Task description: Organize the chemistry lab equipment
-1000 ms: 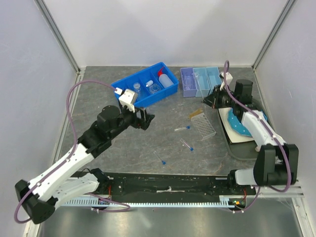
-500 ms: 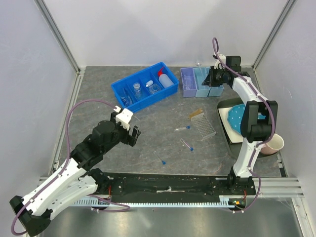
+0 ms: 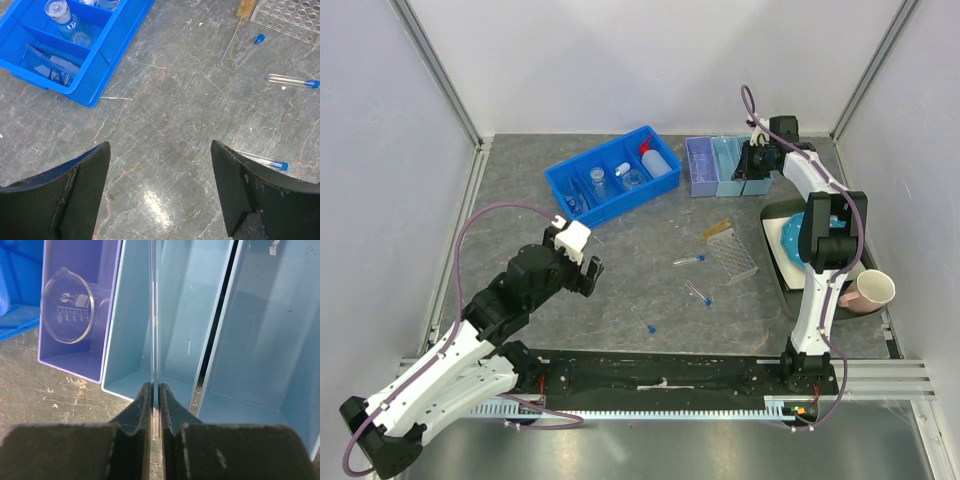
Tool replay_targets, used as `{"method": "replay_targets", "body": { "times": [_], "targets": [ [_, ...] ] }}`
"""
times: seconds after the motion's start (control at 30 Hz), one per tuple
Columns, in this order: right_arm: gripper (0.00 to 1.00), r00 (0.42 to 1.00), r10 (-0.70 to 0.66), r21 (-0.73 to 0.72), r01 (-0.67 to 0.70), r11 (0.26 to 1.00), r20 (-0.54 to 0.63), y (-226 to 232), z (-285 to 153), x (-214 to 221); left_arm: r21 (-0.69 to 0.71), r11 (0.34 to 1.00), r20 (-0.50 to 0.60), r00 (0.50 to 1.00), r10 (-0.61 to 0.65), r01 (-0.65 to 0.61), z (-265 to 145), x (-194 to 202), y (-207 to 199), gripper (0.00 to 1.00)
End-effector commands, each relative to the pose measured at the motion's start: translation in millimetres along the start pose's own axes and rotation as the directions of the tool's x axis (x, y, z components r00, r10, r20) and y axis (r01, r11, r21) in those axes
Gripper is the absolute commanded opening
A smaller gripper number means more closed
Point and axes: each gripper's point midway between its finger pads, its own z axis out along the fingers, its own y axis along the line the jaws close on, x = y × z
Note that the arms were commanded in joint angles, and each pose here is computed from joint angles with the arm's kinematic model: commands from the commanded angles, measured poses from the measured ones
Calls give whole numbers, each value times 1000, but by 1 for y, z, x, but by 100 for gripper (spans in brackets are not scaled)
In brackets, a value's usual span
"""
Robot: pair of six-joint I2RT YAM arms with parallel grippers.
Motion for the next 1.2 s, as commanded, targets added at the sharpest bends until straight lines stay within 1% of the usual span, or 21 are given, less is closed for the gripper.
{"method": "replay_targets", "body": {
  "times": [0.0, 0.33, 0.73, 0.83, 0.9, 0.97, 1.0, 1.03, 1.07, 1.17],
  "targets": [
    [14, 1000, -22, 19, 22, 1000, 22, -6, 2, -14, -8, 999, 12, 999, 40, -40, 2, -3, 3, 88],
    [17, 1000, -17, 19, 17, 1000, 12, -6, 5, -11, -5, 999, 14, 999, 43, -43, 2, -3, 3, 88],
    [21, 999, -24, 10, 24, 1000, 23, -2, -2, -15, -6, 999, 22, 999, 42, -42, 0, -4, 3, 88],
    [23, 999, -28, 6, 28, 1000, 37, 2, -8, -20, -6, 999, 23, 999, 42, -42, -1, -5, 3, 88],
    [27, 997, -59, -1, 60, 998, 48, 4, -12, -24, -6, 999, 23, 999, 42, -42, -1, -5, 3, 88],
    [32, 994, -83, -5, 84, 996, 71, 9, -22, -32, -8, 999, 25, 999, 40, -40, -1, -5, 3, 88],
    [36, 992, -96, -5, 96, 995, 79, 11, -26, -34, -8, 999, 29, 999, 39, -39, -2, -6, 3, 88],
    [44, 989, -110, -3, 111, 994, 97, 15, -34, -41, -10, 999, 31, 999, 40, -40, -2, -6, 4, 88],
    [48, 986, -128, -1, 129, 992, 104, 16, -39, -42, -7, 999, 32, 999, 39, -39, -2, -6, 3, 88],
    [55, 976, -171, 15, 170, 985, 135, 22, -57, -51, -7, 999, 35, 999, 40, -40, -3, -7, 3, 88]
  ]
}}
